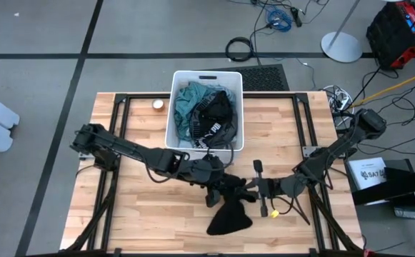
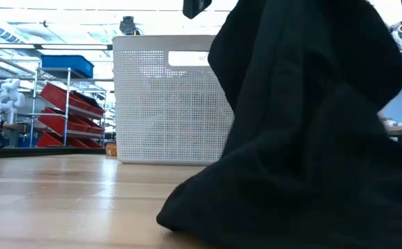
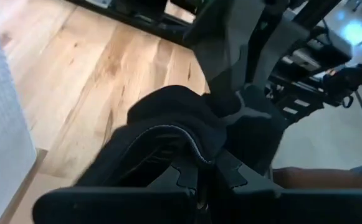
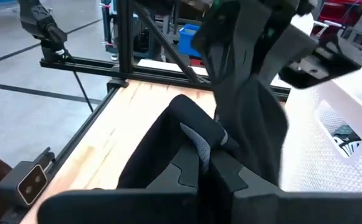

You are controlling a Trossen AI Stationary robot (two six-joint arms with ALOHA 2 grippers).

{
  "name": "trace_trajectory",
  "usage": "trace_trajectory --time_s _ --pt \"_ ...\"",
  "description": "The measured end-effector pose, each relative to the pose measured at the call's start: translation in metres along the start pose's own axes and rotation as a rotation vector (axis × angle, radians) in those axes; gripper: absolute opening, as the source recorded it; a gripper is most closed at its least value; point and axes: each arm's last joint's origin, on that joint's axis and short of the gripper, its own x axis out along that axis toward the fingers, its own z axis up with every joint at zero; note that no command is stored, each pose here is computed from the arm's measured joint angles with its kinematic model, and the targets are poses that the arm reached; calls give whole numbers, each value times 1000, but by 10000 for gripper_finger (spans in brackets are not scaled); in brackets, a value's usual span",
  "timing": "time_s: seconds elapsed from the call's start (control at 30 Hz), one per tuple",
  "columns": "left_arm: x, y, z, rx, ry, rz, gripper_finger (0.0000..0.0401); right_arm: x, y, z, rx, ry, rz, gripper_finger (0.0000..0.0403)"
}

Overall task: Sort clothes
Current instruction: Put the black boxer into the white laundry bin

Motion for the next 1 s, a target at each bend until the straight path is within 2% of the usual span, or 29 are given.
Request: trace_trajectory --time_s 0.2,0.33,0.43,0.73,1.0 --pt "4 -3 -2 2 -9 -15 13 0 0 -2 -28 22 -1 3" --pt "4 -8 -2 3 22 -119 13 -1 -1 -6 -50 51 -48 21" --pt "3 -13 -5 11 50 -157 13 -1 -1 -7 -73 58 -78 42" --pt "3 -13 -5 11 17 -109 13 -1 -1 -5 -86 46 -73 127" --pt "9 -12 0 1 -25 -150 13 5 1 -6 -92 23 -71 191"
